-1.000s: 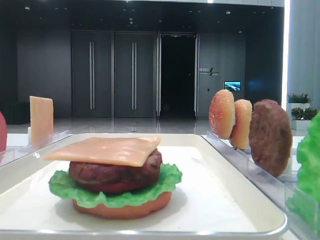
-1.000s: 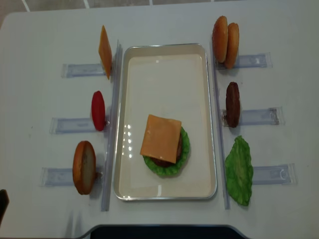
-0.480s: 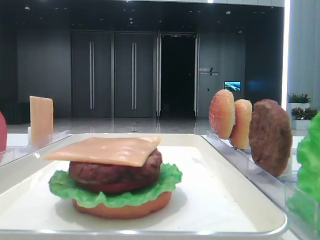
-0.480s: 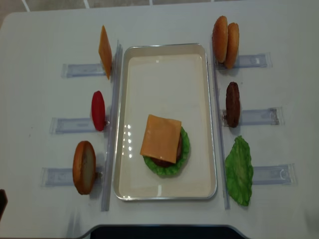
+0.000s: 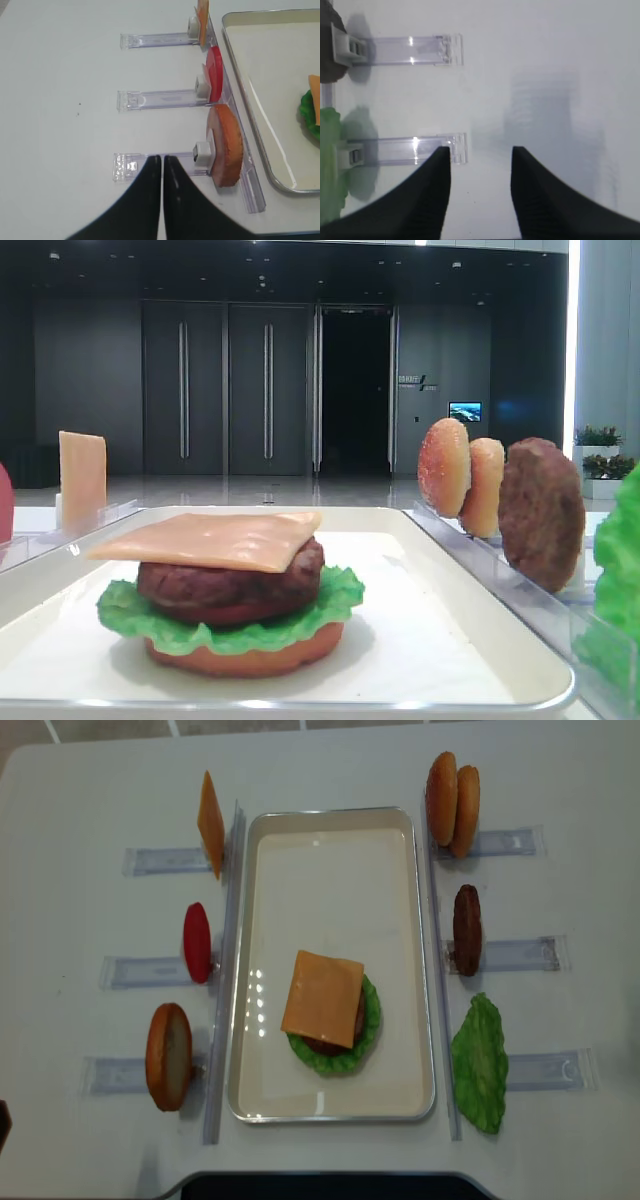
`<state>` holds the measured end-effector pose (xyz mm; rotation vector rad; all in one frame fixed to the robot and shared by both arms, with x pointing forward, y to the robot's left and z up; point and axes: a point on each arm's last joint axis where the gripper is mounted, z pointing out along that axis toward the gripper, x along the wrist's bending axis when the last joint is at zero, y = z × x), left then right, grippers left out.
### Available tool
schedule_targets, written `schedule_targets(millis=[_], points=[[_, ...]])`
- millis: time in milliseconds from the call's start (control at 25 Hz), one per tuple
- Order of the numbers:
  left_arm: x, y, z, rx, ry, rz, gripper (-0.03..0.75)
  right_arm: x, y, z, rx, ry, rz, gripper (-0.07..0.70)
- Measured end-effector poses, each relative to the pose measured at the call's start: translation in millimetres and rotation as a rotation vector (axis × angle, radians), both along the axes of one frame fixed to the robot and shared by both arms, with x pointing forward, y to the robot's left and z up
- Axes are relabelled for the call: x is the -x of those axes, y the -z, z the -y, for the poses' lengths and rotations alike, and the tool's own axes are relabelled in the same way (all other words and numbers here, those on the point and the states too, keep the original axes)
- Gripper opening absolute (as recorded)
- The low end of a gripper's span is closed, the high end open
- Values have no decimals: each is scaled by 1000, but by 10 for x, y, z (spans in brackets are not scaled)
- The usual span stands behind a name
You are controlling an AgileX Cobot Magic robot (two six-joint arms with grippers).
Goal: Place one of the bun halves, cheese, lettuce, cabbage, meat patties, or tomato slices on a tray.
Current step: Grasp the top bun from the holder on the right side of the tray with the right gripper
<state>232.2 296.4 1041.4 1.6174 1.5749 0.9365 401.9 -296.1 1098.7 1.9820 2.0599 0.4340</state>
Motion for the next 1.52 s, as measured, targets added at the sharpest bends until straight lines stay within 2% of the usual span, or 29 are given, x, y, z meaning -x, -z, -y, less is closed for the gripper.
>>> schedule_targets(millis=[240, 520, 920, 1040, 1320, 1440, 1520], points=[[0, 0, 0, 0, 0, 0, 0, -561, -143, -3, -7, -9, -36, 305], [0, 0, -1, -1, 0, 0, 0, -1124, -185, -1, -8, -13, -47, 305], [0, 0, -1, -1, 0, 0, 0, -1889, -243, -8, -18, -30, 2, 305], [0, 0, -1, -1, 0, 0, 0, -2076, -196, -10, -22, -31, 4, 305], [0, 0, -1, -1, 0, 0, 0, -2348, 57, -8, -24, -30, -45, 305], [0, 0, -1, -1, 0, 0, 0, -2354, 64, -8, -25, -29, -46, 305], [0, 0, -1, -1, 0, 0, 0, -2354, 64, -8, -35, -2, -48, 305]])
